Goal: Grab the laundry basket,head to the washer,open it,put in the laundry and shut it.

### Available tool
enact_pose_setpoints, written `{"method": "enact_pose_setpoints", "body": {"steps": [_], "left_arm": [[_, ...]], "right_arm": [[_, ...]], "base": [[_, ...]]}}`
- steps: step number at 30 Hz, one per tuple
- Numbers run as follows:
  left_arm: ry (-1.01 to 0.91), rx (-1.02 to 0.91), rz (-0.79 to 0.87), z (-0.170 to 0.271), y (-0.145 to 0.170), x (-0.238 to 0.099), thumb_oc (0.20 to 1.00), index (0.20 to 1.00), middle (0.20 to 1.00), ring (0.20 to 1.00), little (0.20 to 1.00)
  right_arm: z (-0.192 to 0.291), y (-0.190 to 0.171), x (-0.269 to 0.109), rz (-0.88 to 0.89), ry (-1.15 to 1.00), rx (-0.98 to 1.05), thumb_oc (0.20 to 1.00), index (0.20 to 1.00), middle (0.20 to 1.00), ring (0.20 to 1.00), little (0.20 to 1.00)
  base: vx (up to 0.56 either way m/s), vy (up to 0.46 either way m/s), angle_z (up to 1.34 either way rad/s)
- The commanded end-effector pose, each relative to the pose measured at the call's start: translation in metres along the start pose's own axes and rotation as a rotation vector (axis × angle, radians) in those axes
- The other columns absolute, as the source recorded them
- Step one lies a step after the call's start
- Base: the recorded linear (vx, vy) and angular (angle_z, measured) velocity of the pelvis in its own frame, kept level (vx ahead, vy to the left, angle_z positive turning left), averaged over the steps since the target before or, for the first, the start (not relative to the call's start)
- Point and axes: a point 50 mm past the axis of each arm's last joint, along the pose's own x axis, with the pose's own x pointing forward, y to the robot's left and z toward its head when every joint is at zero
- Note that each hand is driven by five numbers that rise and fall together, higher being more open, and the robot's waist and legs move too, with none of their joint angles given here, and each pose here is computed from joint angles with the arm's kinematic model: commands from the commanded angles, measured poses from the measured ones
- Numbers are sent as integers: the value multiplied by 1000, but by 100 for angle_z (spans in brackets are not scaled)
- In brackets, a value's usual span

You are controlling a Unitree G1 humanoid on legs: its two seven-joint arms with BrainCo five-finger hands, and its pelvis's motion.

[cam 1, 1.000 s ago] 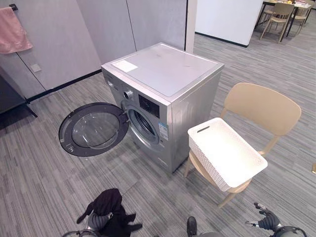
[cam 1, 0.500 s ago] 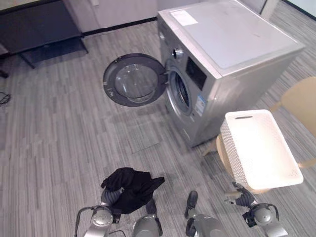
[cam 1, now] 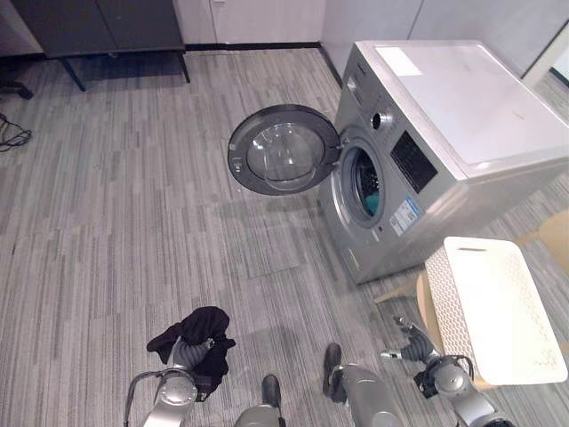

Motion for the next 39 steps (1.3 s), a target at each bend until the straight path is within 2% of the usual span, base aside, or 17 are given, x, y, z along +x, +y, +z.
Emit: {"method": "enact_pose_setpoints", "body": {"steps": [1, 8, 16, 21, 31, 39], "left_arm": [[-123, -10, 14, 23, 6, 1, 200, 200, 200, 200, 200], [-82, -38, -44, 8, -10, -8, 200, 200, 200, 200, 200], [-80, -35, -56, 9, -13, -7, 200, 200, 200, 200, 200], [-75, -30, -64, 8, -13, -7, 200, 200, 200, 200, 200], [-101, -26, -96, 18, -20, -4, 200, 200, 200, 200, 200], [-186, -2, -84, 44, -16, 4, 200, 200, 200, 200, 200]], "right_arm": [[7, -9, 3, -27, -34, -48, 1000, 1000, 1000, 1000, 1000], [-16, -15, -3, -47, 51, -55, 1000, 1000, 1000, 1000, 1000], [-26, -24, -6, -83, 93, -30, 1000, 1000, 1000, 1000, 1000], [-45, -17, -11, -79, 170, -25, 1000, 1000, 1000, 1000, 1000], [-53, -15, -9, -90, 226, -6, 1000, 1000, 1000, 1000, 1000], [-12, -10, 15, -77, 108, 6, 1000, 1000, 1000, 1000, 1000]], "base": [[248, -148, 55], [275, -181, 28], [168, -50, -39], [269, 45, -36], [434, 189, -57], [273, 165, -69]]}}
